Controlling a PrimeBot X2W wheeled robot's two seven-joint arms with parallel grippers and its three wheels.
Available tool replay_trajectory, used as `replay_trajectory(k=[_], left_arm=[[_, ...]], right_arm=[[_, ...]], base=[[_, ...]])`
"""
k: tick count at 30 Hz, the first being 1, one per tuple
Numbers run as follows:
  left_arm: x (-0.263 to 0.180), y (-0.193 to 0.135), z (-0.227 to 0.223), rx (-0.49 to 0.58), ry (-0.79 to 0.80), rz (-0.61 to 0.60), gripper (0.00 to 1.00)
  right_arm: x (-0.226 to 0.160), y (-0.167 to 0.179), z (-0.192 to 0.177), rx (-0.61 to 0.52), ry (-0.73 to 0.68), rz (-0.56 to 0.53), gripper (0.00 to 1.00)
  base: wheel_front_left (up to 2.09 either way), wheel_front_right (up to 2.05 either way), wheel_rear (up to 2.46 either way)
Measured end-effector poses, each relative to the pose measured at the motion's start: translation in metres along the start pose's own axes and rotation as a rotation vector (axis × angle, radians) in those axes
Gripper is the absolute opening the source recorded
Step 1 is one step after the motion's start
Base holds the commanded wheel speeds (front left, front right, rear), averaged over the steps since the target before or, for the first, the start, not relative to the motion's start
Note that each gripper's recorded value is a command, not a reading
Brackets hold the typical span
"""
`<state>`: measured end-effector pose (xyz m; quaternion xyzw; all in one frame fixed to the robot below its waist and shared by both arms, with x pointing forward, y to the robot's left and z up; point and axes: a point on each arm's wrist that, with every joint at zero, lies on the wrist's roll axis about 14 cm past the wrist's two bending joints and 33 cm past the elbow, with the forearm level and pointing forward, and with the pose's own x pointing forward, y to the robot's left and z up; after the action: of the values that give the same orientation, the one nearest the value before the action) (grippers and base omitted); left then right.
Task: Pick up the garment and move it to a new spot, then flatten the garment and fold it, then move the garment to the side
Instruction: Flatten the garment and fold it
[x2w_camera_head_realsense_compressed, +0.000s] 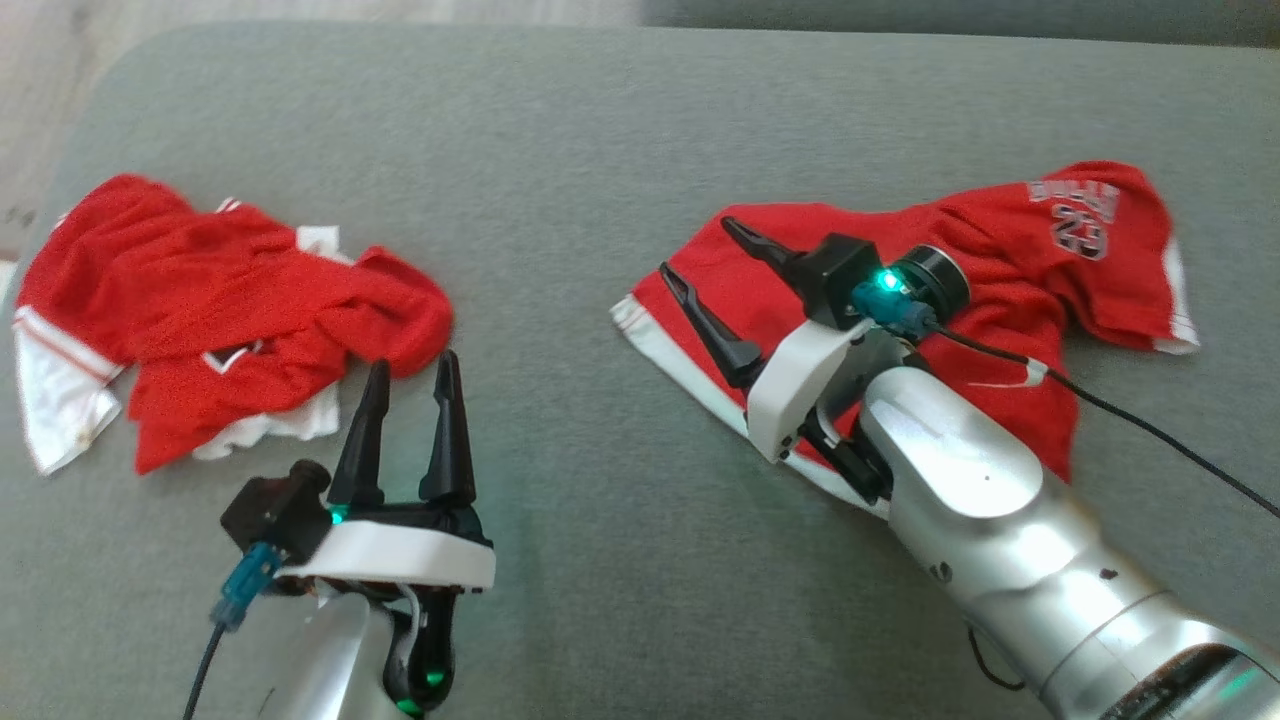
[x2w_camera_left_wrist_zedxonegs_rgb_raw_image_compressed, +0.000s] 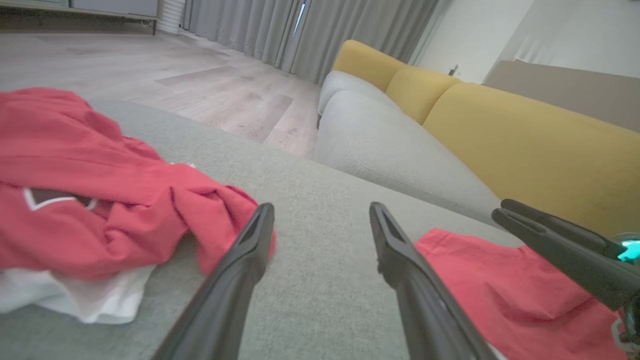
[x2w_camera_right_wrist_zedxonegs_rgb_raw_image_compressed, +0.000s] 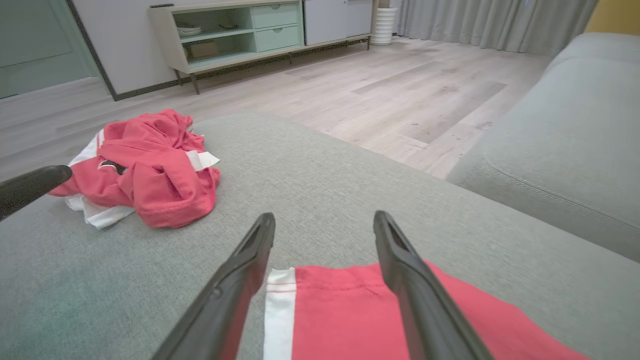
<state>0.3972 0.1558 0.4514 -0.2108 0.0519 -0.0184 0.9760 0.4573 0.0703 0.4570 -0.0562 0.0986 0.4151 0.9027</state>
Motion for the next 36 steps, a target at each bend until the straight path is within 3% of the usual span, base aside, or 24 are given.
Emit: replay_trajectory(k=[8,17,22,27,36], left_arm=[[0.011,-0.024,0.002,-0.004,-0.009,-0.07,1.0],[0.006,-0.049,0.004,-0.002,-0.016,-0.139,1.0],[0.0,-0.054,0.001,-0.002,-0.01,-0.154,1.0],[-0.001,-0.058,0.003,0.007,-0.014,-0.165,1.0],[-0.002,-0.055,0.003,0.008,-0.014,-0.158,1.0]], right_arm=[[-0.037,-0.034,0.002,0.062,-0.065,-0.15,1.0],[-0.132,-0.102,-0.028,0.177,-0.115,-0.528,1.0],[-0.192,-0.108,-0.063,0.258,-0.099,-0.693,1.0],[-0.209,-0.079,-0.098,0.382,-0.05,-0.711,1.0],[-0.199,-0.074,-0.094,0.421,-0.051,-0.679,1.0]], base=[[0.0,0.0,0.0],[0.0,0.0,0.0],[0.0,0.0,0.0],[0.0,0.0,0.0],[0.0,0.0,0.0]])
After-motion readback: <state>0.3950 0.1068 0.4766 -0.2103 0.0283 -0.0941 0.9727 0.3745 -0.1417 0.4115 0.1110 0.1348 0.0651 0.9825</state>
